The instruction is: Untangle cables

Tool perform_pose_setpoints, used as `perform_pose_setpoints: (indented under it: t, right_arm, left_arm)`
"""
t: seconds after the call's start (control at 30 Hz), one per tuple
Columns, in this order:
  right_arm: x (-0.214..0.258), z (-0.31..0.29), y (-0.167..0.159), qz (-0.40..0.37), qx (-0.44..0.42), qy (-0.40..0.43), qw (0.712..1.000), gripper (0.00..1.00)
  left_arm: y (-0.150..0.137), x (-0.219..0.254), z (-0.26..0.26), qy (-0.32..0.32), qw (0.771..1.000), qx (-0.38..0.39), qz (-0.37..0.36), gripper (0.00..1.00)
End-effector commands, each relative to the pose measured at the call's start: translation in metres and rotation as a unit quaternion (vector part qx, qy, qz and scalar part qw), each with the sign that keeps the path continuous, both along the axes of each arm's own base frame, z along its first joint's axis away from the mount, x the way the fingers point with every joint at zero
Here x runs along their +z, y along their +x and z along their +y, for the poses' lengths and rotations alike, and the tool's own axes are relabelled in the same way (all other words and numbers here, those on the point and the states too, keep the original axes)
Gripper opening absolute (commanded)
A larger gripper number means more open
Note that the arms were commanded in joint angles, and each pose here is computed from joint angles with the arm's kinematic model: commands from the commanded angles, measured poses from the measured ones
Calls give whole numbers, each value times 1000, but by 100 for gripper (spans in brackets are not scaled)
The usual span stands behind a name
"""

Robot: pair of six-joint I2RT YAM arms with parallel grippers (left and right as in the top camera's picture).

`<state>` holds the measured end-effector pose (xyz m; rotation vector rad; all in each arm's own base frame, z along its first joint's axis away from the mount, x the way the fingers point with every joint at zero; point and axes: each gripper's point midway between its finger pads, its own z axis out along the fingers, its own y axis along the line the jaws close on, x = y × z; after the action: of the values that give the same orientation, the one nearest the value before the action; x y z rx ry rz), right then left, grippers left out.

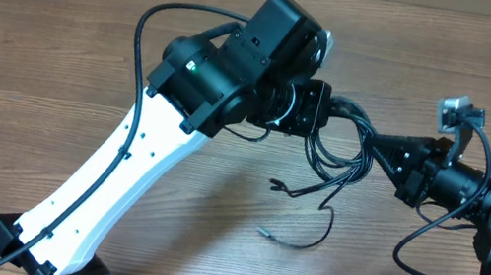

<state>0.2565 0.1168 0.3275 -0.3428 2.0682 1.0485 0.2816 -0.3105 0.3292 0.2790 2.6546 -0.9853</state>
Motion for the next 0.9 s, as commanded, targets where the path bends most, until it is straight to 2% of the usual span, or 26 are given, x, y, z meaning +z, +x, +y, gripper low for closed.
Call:
perform_pose_setpoints:
  t: [0.0, 0.1, 0.27, 0.3, 0.37, 0.4, 0.47, 0.5, 0.57, 0.67, 0.8, 0.87]
  right_arm:
    - [10, 0, 2, 19, -18, 30, 999, 4]
    - [10, 0, 2, 19, -19, 29, 999, 4]
    - [6, -1, 3, 28, -24, 26, 999, 4]
    - [5, -1, 4, 30, -24, 26, 999, 9]
    - [3, -1, 4, 34, -24, 26, 999, 35]
    - [2, -1, 5, 35, -23, 25, 999, 38]
    - [1, -1, 5, 28, -18, 18, 999, 41]
    - [1, -1, 5, 27, -17, 17, 999, 40]
    - [0, -2, 5, 28, -19, 16, 999, 32]
    - [0, -2, 5, 30, -19, 16, 999, 32]
    - [-5, -4, 5, 39, -30, 9, 999, 56]
    - [-8, -6, 5, 45, -36, 4, 998, 57]
  left_arm:
    - [-13, 6, -13, -7, 997, -73, -38, 4]
    - [-24, 7, -23, -1, 990, -122, -69, 4]
    - [-36, 8, -34, -1, 983, -161, -93, 4]
    - [-38, 9, -36, -2, 981, -167, -97, 4]
    - [-39, 9, -38, -3, 980, -173, -102, 4]
    - [-39, 9, -38, -3, 979, -174, -103, 4]
    - [-39, 9, -37, -1, 980, -174, -102, 4]
    - [-39, 9, -37, -1, 980, -174, -101, 4]
    - [-39, 9, -37, -1, 980, -173, -102, 4]
    - [-37, 9, -36, 1, 980, -169, -104, 4]
    - [-27, 8, -29, 0, 986, -141, -90, 4]
    - [-21, 8, -23, 1, 989, -125, -82, 4]
